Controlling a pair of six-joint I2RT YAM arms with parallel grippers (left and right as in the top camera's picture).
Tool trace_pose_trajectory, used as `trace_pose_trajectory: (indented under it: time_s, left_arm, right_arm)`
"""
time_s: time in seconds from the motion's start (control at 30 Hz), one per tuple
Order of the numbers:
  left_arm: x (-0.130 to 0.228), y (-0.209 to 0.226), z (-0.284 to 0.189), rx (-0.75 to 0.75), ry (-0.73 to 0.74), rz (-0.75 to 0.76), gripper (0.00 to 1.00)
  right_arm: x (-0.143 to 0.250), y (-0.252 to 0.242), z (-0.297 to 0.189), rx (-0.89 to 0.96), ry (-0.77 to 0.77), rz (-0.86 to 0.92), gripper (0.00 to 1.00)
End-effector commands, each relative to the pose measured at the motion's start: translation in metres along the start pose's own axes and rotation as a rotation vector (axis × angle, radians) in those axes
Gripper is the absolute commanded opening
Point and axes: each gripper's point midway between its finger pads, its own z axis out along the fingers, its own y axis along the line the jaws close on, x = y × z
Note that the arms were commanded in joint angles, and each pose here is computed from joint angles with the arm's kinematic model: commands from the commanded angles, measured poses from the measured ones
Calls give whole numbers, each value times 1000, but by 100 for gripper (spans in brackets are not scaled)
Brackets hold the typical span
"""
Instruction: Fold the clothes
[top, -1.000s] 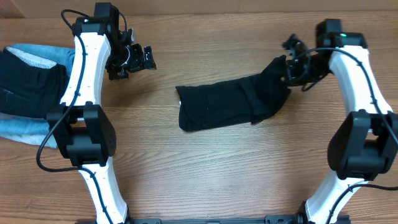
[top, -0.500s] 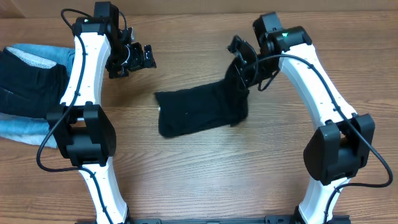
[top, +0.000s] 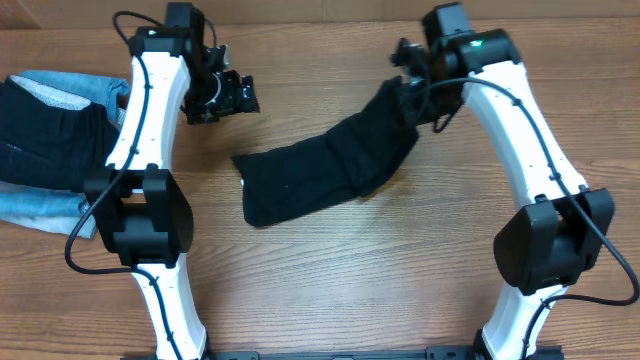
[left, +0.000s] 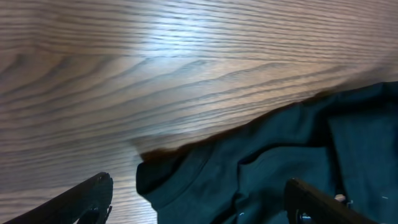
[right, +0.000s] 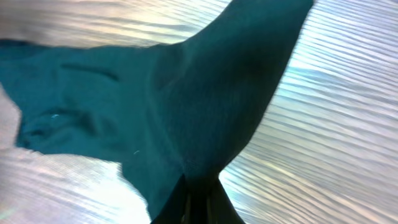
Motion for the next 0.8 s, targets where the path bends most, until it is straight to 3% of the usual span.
trace_pose_trajectory:
  time_s: [0.0,0.3,0.77]
  left_arm:
    - [2,-17,5,21,0,57,93]
    - [2,-19,5,21,-1,60,95]
    - [-4,-9,5,-36,-25,64,100]
  right_arm:
    - [4,-44,-18,75,-10,95,4]
    - [34,-128,-41,159,5,285,4]
    - [17,2,-1,80,80,-72,4]
